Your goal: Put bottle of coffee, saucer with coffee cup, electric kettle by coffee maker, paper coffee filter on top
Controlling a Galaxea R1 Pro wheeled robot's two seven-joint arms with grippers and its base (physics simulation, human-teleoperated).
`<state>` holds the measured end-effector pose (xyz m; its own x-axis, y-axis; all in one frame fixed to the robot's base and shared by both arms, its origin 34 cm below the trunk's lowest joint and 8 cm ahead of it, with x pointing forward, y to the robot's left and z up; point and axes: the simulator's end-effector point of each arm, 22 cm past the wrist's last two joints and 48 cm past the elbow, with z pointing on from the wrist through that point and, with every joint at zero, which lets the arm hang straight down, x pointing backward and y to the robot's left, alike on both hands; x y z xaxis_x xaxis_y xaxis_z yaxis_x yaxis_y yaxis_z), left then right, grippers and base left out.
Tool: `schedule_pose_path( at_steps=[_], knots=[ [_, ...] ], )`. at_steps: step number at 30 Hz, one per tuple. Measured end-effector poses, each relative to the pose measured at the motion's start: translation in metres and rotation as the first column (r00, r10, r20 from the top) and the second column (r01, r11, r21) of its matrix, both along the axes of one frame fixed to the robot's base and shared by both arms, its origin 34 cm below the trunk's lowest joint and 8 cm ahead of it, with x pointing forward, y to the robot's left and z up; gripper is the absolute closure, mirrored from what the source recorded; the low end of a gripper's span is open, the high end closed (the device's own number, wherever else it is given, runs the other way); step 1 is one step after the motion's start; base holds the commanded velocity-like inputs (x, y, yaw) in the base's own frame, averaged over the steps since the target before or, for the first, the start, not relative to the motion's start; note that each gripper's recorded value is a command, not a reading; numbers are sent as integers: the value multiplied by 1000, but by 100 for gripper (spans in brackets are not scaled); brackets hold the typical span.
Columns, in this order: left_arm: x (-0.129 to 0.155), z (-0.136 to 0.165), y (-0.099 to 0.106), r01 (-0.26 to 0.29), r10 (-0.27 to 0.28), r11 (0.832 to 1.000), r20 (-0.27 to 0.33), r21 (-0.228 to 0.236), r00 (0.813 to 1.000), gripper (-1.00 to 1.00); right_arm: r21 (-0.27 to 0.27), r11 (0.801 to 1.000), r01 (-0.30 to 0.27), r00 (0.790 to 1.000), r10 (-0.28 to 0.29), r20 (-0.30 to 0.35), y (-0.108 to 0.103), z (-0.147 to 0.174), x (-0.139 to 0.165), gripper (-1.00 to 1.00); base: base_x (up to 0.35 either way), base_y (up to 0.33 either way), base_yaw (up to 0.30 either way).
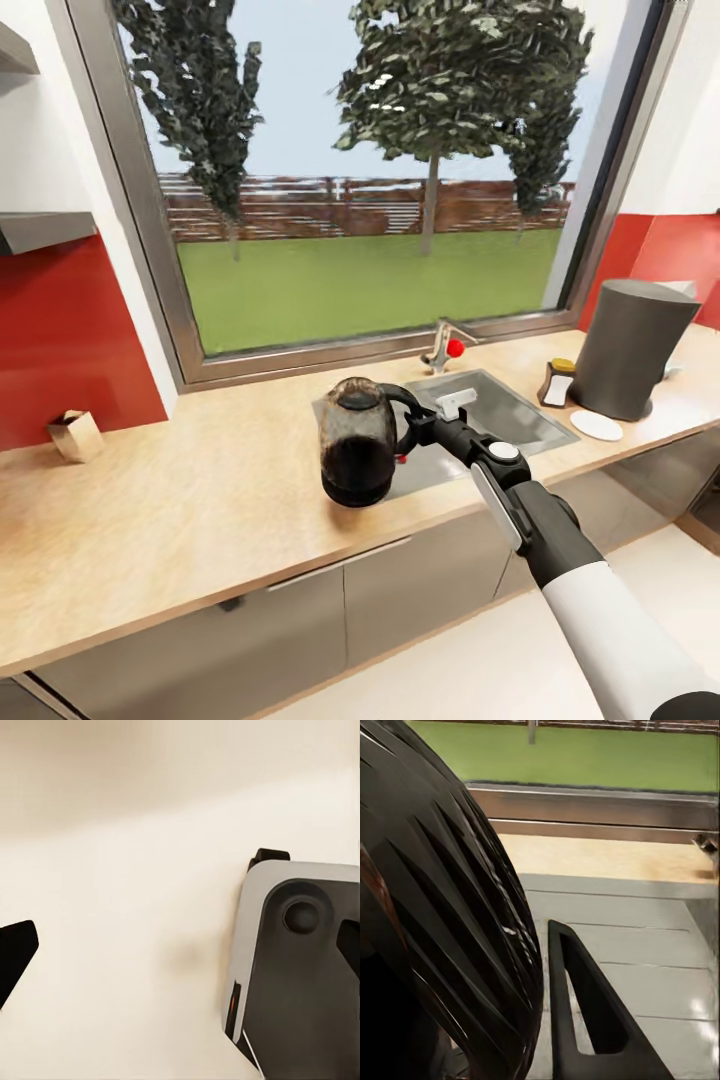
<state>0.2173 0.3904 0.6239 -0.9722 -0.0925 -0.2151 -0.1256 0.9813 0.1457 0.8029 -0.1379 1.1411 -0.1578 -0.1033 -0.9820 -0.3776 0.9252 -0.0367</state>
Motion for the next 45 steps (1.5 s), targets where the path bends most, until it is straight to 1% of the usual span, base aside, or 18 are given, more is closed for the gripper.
schedule_pose_path(
  at_steps=[23, 34, 41, 45],
  knots=[
    [-6, -2, -1, 0, 0, 1000, -16, -1, 1000, -100, -1, 1000, 0, 1000, 0, -16, -1, -11, 3, 100, 0, 0, -241],
    [-8, -2, -1, 0, 0, 1000, -20, -1, 1000, -100, -1, 1000, 1, 1000, -1, -20, -1, -14, 3, 100, 0, 0, -280],
    [-8, -2, -1, 0, 0, 1000, -21, -1, 1000, -100, -1, 1000, 0, 1000, 0, -20, -1, -15, 3, 100, 0, 0, -85],
    [-8, -2, -1, 0, 0, 1000, -21, -1, 1000, -100, -1, 1000, 0, 1000, -1, -20, -1, -15, 3, 100, 0, 0, -197]
  ],
)
